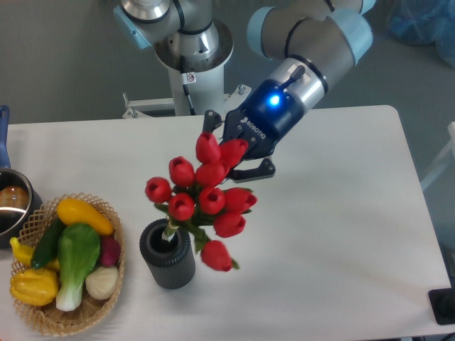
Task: Pick up the flowers from the vase
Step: 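Lift the tulip bunch up out of the dark vase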
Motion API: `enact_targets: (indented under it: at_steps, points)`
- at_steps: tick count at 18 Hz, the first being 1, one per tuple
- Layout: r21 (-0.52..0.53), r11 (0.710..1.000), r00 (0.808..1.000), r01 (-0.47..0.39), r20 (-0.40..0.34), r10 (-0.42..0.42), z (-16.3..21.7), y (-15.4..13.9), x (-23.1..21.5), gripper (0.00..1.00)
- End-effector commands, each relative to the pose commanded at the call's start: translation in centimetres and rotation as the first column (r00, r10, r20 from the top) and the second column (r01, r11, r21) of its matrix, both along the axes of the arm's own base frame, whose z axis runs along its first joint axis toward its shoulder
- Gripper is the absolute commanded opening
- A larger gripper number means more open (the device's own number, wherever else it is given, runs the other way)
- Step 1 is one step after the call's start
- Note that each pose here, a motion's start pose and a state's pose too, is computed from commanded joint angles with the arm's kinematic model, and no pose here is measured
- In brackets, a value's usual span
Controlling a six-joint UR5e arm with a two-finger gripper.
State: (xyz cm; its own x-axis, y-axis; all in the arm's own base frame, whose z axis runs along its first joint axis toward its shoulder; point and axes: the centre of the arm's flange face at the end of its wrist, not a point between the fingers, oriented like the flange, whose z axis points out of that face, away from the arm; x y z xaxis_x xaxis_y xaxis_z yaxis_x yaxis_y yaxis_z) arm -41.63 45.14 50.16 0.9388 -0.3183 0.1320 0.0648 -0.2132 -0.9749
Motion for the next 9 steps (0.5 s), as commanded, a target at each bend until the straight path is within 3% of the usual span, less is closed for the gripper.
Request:
enact_targets:
  at_steps: [9]
  points:
    - [0.045, 0.998, 0.999, -0.035, 0.000, 0.035, 0.8, -2.4, -2.3, 0.00]
